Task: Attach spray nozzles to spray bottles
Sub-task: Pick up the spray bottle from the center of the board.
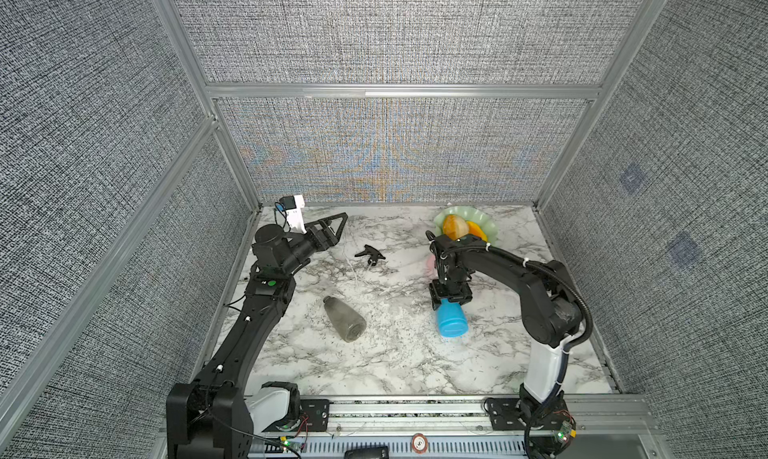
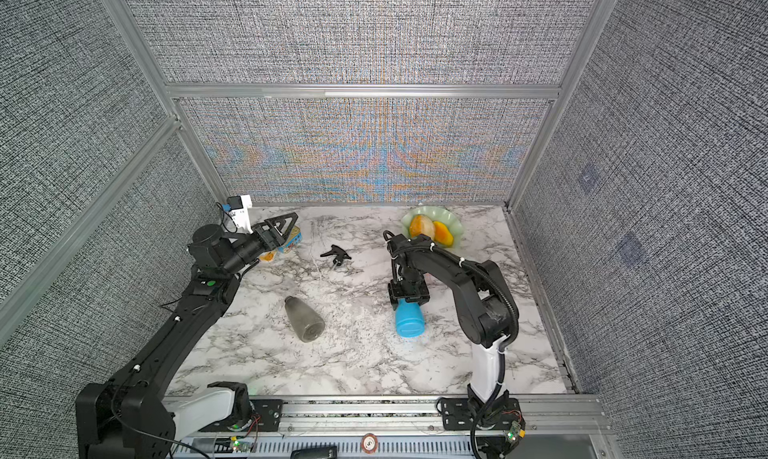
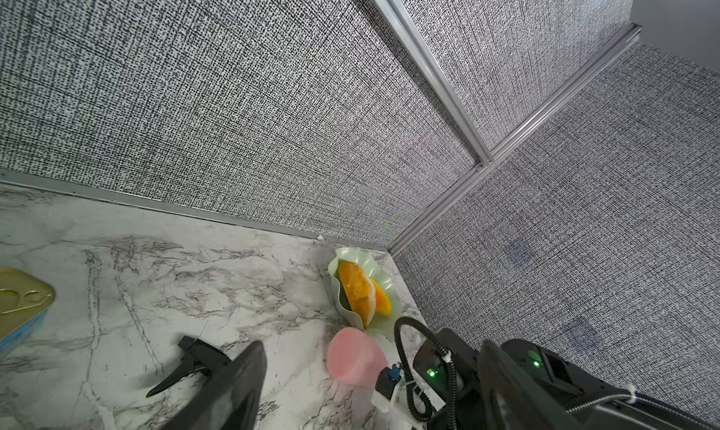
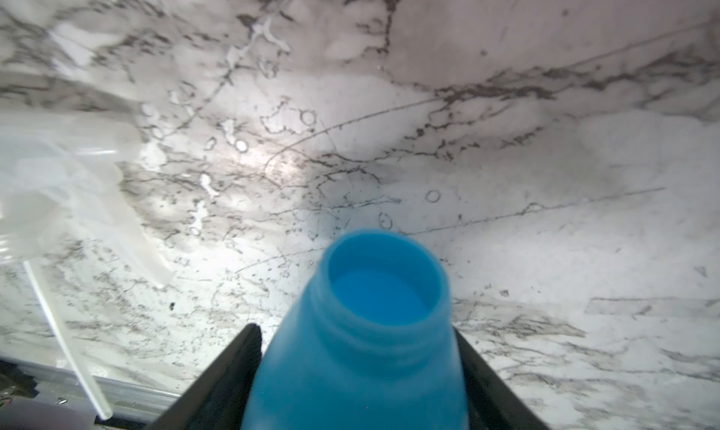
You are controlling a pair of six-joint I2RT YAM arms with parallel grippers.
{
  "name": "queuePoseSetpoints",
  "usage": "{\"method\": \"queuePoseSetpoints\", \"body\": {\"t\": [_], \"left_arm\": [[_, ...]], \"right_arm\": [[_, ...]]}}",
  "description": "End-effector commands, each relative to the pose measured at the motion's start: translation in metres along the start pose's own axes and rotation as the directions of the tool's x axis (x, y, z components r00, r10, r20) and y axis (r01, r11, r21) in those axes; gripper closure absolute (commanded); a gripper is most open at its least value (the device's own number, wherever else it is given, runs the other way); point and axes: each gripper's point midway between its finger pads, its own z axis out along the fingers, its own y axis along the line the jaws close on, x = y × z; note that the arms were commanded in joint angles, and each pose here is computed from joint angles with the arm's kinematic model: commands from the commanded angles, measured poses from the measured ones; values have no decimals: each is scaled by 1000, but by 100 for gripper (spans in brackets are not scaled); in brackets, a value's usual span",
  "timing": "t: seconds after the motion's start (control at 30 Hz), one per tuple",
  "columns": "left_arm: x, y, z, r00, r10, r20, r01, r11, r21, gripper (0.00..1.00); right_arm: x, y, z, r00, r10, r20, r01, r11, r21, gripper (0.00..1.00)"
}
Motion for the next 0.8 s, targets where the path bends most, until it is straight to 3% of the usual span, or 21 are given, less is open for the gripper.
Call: {"method": "queuePoseSetpoints", "body": {"t": [0.0,0.1,0.13,0.23,0.47,0.57,0.63,0.77], "left_arm": [[-1,-13,1,1000,18,17,-20,997,69,12],[2,-17,2,999,47,20,-48,995,82,8],[5,-18,4,998,58,15,-59,994,88,1],[12,-21,8,996,84,6,-84,992,96,1],[18,-31,-2,989,92,118,-115,970,212,8],[27,-44,3,992,114,62,-127,946,299,4],[39,-57,9,986,164,0,-153,919,363,4],[69,-90,2,952,306,5,-269,830,488,1]], "right_arm": [[-7,14,-16,997,2,75,2,998,-59,30],[-15,28,-43,984,-19,178,36,995,-92,30],[-19,33,-55,976,-23,217,46,994,-103,30],[-32,48,-90,937,-34,347,85,988,-131,29],[-69,84,-177,760,-20,649,177,968,-178,29],[-83,96,-212,674,6,738,214,955,-204,29],[-89,101,-233,622,13,783,237,950,-204,29],[-93,111,-267,535,11,845,280,941,-190,29]]}}
